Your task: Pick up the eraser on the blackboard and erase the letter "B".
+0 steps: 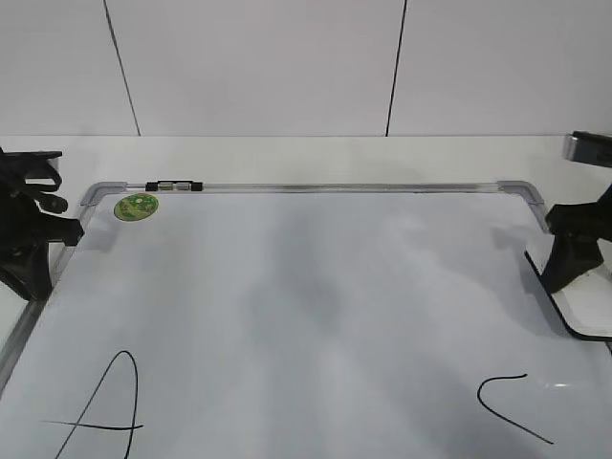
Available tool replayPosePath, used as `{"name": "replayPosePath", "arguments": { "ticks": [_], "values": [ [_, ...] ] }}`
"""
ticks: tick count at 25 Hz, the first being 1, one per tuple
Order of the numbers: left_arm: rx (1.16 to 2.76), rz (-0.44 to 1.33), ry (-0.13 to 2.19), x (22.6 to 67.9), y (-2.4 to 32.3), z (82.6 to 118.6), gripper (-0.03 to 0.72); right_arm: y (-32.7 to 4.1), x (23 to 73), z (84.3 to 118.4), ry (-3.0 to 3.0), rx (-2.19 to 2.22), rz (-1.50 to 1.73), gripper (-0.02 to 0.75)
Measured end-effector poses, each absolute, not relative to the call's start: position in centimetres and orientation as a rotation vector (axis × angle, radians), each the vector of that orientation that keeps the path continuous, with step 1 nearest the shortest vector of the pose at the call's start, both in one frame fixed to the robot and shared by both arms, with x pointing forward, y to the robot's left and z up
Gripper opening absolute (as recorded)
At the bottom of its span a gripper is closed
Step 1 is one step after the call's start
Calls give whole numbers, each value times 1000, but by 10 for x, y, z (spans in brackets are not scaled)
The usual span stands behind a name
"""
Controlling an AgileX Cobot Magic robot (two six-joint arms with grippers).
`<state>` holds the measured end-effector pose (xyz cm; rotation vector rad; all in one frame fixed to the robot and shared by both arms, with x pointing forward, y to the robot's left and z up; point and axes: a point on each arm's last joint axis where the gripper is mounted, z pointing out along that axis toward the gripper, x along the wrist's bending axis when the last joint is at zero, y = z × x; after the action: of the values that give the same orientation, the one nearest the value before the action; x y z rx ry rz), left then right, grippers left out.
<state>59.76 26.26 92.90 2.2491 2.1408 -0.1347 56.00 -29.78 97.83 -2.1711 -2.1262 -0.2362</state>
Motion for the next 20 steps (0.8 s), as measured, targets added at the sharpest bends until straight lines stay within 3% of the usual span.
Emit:
{"name": "replayPosePath", "arguments": {
  "ticks": [20],
  "values": [
    [2248,-138,2142,597,262,929,54,-301,570,964,-2201,-2151,-258,531]
  ]
}}
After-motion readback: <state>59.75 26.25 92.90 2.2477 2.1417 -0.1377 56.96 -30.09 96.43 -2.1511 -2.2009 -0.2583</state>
